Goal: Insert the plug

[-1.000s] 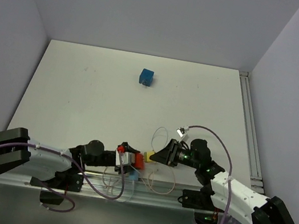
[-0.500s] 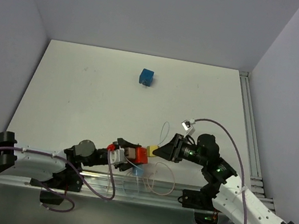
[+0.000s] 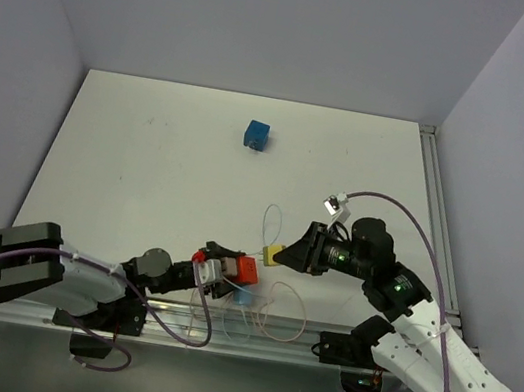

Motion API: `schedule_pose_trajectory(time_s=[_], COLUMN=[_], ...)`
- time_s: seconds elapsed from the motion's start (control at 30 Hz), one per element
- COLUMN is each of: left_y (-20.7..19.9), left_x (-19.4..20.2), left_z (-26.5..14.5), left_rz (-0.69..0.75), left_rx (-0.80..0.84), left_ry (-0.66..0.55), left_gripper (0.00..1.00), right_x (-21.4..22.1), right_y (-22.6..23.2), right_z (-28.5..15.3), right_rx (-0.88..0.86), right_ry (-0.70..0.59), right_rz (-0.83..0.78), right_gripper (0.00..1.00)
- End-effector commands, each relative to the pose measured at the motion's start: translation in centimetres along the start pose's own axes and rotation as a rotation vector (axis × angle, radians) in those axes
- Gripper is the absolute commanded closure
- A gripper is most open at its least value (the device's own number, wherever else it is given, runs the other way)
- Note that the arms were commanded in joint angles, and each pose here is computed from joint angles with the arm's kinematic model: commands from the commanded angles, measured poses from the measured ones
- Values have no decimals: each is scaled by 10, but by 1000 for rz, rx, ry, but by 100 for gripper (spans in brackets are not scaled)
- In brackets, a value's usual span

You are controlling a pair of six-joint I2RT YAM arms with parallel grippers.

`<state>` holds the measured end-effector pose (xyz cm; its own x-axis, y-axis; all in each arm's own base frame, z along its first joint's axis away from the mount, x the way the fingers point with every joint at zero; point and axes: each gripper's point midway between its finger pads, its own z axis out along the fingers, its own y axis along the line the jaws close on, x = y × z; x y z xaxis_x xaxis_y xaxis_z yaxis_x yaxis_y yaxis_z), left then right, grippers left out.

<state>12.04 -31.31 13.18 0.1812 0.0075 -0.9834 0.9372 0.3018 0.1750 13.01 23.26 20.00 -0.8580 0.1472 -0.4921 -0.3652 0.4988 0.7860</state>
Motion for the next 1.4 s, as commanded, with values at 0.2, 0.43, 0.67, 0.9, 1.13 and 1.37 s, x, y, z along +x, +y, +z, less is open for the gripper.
schedule_pose_trajectory(time_s=[0.2, 0.43, 0.67, 0.9, 1.13, 1.37], left_y=[24, 53, 69, 76, 77, 86], left_x=[-46, 5, 50, 76, 83, 59], left_z=[21, 41, 51, 57, 56, 52], left_rz=[6, -210, -330, -312, -317, -282], left_rx=[-91, -166, -266, -308, -330, -379], left_ry=[-55, 422, 628, 672, 678, 612], left_gripper=[100, 100, 100, 100, 66, 14], right_x=[1, -2, -4, -13, -15, -10], right_y=[-16, -24, -24, -39, -46, -51], right_z=[-2, -2, -7, -26, -37, -34], right_rx=[83, 121, 132, 243, 287, 284], right_ry=[-23, -40, -61, -158, -214, -203], right_rz=[9, -3, -18, -3, 15, 25], right_gripper=[100, 100, 100, 100, 100, 100])
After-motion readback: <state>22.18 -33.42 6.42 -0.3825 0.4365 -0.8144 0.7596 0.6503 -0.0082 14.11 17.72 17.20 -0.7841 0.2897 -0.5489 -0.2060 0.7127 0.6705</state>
